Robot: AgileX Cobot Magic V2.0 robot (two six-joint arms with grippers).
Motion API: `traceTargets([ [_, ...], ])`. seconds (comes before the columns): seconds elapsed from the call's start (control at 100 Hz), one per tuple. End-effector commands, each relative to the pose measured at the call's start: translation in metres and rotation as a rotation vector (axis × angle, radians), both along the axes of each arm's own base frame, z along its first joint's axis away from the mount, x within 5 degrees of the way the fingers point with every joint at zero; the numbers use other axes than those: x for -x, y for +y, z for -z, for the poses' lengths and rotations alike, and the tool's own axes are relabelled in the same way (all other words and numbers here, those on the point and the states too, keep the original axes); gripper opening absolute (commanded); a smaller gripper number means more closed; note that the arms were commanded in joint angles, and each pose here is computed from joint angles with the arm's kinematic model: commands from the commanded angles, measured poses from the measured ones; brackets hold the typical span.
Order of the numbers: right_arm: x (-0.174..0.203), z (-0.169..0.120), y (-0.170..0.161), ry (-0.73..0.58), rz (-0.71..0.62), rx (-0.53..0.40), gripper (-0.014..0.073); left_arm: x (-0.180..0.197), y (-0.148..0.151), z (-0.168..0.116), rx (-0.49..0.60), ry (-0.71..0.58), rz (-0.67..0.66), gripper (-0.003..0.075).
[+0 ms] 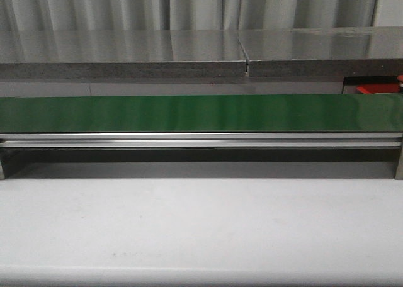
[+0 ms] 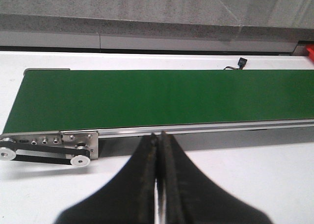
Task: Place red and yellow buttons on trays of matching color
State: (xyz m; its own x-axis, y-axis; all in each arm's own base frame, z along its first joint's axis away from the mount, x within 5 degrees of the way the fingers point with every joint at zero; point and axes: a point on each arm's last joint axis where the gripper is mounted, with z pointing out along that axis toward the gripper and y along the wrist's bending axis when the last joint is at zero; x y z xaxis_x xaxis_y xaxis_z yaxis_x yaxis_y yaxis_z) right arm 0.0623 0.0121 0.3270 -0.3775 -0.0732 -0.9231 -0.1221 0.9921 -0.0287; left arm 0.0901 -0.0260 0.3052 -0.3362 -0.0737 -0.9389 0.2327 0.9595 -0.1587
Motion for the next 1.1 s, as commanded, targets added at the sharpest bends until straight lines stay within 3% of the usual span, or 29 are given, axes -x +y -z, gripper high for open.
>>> traceTargets([
  [0.0,-0.002,-0.012,-0.001,-0.076,0.013,0.001,-0.0117,-0.002,0.0,-0.014,0.035,-0.084,-0.005,-0.0019],
  [0.19,-0.003,-0.012,-0.003,-0.089,0.023,0.018,-0.0117,-0.002,0.0,-0.014,0.035,-0.084,-0.005,-0.0019],
  [0.4,0.003,-0.012,-0.006,-0.217,0.045,0.089,-0.0117,-0.002,0.0,-0.014,0.035,-0.084,-0.005,-0.0019],
  [0.8,0.016,0.057,-0.014,-0.426,0.108,0.073,-0.0117,-0.002,0.0,-0.014,0.035,-0.084,-0.005,-0.0019],
  [1.09,0.011,0.109,-0.013,-0.423,0.098,0.069,-0.0117,-0.002,0.0,-0.014,0.035,-0.084,-0.005,-0.0019],
])
